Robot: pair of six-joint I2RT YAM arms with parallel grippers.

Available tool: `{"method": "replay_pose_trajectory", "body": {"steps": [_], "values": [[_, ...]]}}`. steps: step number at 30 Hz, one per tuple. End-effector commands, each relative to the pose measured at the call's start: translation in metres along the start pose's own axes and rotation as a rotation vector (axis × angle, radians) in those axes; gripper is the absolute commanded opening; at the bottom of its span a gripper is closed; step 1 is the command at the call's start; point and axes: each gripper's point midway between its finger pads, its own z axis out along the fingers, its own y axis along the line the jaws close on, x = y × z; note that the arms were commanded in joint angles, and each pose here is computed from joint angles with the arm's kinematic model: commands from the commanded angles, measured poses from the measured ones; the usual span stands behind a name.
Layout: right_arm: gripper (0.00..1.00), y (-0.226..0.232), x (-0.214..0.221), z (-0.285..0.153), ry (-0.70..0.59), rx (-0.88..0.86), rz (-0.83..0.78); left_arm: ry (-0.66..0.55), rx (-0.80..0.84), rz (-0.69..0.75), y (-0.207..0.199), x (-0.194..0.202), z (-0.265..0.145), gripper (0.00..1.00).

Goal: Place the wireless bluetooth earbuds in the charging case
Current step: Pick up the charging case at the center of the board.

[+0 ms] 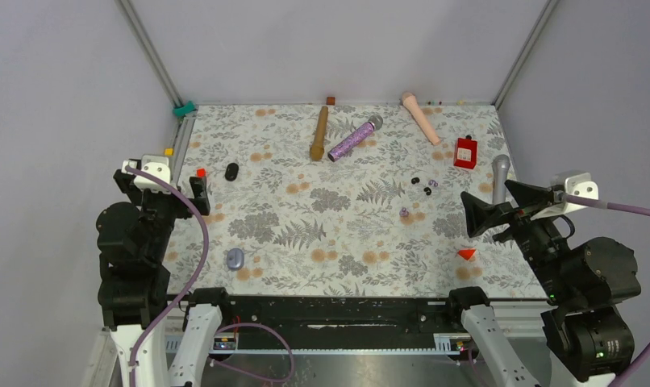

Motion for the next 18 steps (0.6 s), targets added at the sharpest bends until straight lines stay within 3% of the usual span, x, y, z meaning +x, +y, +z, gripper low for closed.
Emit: {"method": "replay_pose_trajectory", "body": {"steps": [1, 11, 18], "values": [[0.99, 0.009, 0.001, 0.004, 0.005, -0.06, -0.016, -0.034, -0.011, 0.016, 0.003, -0.008, -0.002, 0.99], [0.99, 0.014, 0.039, 0.029, 0.071, -0.143, -0.077, 0.036, 0.0, 0.072, 0.002, 0.015, 0.0, 0.99], [0.99, 0.028, 0.062, 0.036, 0.111, -0.24, -0.065, 0.16, 0.063, 0.122, -0.008, 0.051, -0.008, 0.99]]}}
